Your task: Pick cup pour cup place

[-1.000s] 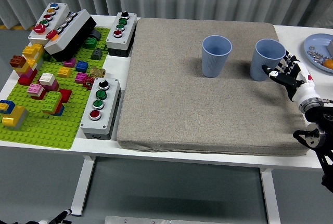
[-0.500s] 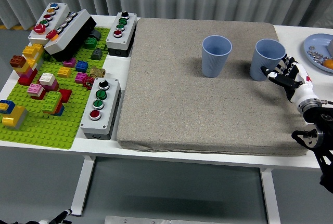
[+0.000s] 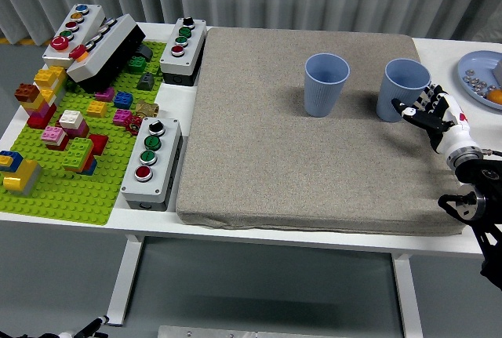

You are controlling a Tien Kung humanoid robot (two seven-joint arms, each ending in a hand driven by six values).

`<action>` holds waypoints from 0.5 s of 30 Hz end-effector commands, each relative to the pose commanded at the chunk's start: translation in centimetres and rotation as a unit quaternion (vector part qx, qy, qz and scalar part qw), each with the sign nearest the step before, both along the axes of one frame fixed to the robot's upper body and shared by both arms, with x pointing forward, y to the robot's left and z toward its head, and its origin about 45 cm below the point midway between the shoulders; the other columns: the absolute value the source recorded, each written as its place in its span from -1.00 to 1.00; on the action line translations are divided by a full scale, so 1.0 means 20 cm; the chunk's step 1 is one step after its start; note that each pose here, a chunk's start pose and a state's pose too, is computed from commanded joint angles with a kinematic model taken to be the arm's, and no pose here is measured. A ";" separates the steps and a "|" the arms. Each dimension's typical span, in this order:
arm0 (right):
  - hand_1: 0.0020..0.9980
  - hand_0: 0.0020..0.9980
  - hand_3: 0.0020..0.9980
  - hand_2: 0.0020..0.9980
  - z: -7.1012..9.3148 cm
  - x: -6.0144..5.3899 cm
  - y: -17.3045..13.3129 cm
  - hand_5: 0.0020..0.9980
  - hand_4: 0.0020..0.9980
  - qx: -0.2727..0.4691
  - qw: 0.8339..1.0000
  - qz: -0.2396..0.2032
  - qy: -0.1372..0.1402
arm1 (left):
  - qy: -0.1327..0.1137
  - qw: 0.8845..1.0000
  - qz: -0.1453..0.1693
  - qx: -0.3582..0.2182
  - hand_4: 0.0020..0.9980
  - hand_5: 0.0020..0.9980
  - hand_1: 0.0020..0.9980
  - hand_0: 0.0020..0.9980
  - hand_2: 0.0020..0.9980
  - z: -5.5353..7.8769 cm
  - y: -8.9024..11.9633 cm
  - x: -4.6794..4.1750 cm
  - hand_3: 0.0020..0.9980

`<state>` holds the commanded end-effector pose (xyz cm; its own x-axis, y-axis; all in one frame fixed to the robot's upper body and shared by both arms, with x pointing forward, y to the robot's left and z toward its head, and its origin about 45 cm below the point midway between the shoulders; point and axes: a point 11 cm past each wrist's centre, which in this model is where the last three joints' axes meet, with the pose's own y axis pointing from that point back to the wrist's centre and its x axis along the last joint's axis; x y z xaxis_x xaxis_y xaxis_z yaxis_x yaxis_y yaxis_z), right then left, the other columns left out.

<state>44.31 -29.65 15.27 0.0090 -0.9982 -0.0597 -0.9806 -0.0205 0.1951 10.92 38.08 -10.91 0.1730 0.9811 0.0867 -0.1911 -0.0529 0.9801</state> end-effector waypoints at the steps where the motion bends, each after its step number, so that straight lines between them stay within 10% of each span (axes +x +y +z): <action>1: 0.81 0.84 0.84 0.97 0.00 0.00 0.00 -0.60 0.60 -0.002 1.000 0.002 0.000 | 0.000 1.000 0.000 0.000 0.27 1.00 0.68 0.66 0.83 0.00 0.00 0.002 0.64; 15: 0.91 0.97 0.97 1.00 -0.01 0.01 0.00 -0.58 0.61 -0.012 1.000 0.007 0.009 | -0.002 1.000 -0.001 0.000 0.27 1.00 0.68 0.66 0.83 0.00 0.00 0.012 0.64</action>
<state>44.50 -29.61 15.12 0.0226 -0.9991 -0.0351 -0.9765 -0.0295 0.2134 11.17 38.09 -10.85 0.1745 0.9807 0.0881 -0.1954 -0.0532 0.9793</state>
